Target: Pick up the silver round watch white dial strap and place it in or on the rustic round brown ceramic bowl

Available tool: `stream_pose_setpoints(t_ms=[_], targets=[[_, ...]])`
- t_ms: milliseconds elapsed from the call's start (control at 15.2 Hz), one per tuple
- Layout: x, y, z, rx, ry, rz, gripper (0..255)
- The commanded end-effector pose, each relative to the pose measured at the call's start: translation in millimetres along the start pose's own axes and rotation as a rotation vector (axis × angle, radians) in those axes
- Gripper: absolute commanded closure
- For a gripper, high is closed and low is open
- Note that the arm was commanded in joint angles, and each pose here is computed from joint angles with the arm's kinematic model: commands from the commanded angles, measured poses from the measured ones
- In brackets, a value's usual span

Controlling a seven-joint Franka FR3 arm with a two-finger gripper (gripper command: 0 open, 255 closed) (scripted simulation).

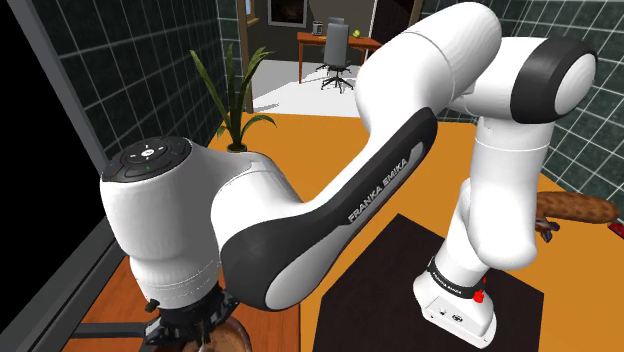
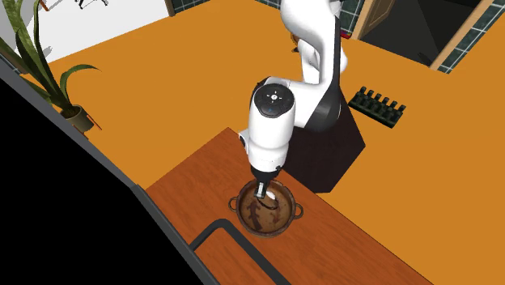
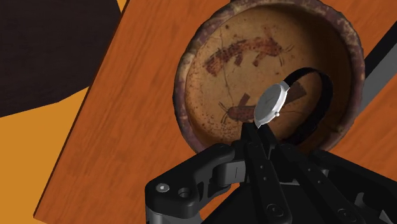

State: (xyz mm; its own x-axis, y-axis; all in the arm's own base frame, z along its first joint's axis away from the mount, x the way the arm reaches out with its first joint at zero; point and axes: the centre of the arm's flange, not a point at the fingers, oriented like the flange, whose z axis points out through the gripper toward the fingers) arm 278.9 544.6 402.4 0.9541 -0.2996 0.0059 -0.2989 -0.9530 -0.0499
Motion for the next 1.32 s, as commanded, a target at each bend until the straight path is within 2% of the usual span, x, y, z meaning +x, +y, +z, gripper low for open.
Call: stream_pose_setpoints(t_ms=[0, 198, 660, 726, 1056, 1254], targets=[[0, 0, 10, 0.0, 0.0, 0.0, 255], [0, 1, 27, 0.0, 0.0, 0.0, 255], [0, 1, 27, 0.0, 0.0, 0.0, 255], [0, 1, 27, 0.0, 0.0, 0.0, 0], [0, 1, 27, 0.0, 0.0, 0.0, 0], [0, 1, -13, 0.0, 0.0, 0.0, 0]])
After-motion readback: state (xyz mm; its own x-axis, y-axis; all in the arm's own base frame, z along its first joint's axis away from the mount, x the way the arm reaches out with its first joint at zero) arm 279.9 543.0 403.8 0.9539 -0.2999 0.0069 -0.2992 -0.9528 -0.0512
